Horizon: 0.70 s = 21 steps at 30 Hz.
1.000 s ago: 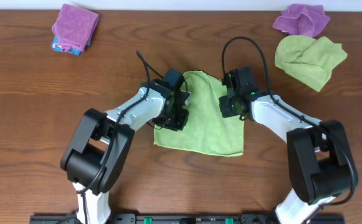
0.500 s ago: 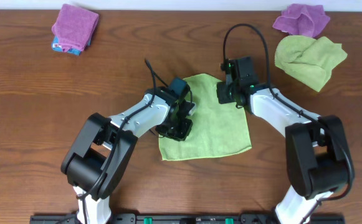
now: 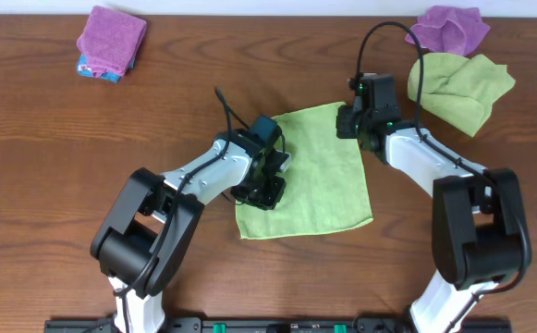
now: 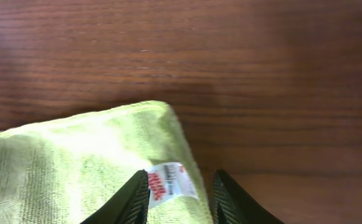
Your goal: Fold the cloth
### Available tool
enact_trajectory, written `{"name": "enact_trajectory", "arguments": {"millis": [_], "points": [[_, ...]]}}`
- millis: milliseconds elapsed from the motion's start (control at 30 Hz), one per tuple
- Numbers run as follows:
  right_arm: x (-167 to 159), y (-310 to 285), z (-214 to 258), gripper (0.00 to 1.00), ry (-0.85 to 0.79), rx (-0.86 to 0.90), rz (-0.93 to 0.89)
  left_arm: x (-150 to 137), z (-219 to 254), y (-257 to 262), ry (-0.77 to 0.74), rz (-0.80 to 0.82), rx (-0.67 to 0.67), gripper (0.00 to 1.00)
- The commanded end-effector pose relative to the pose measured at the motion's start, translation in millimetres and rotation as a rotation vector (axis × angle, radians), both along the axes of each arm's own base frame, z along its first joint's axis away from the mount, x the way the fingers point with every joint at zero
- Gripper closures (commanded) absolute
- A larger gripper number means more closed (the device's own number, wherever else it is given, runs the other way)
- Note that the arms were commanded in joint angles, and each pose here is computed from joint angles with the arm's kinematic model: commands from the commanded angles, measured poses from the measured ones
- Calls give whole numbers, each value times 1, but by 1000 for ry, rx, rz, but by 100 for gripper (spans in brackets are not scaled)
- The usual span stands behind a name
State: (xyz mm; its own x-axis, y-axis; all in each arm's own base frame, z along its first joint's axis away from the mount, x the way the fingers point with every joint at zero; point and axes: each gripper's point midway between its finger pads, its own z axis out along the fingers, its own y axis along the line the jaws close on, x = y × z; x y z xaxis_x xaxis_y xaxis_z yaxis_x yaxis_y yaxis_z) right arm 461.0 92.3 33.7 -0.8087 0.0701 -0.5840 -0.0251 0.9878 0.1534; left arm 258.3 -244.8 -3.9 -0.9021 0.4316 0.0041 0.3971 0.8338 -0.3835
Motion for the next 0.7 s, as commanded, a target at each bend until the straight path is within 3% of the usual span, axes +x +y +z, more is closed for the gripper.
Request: {"name": "enact_trajectory", "arguments": {"millis": [0,133,267,500,667], "points": [[9,-5,9,65,-1,20,-39,-18,-18,15,40,-31,72,94],[7,-5,23,65,61,-21,0,5,6,13,-80,-34,51,94],[6,-6,47,58,112,-43,19,42,58,14,-269,14,5,94],[-3,-8,94,53,108,-68,57,87,140,65,-531,218,-3,94],[-22,-11,108,51,130,-97,98,100,131,85,-535,268,48,94]]}}
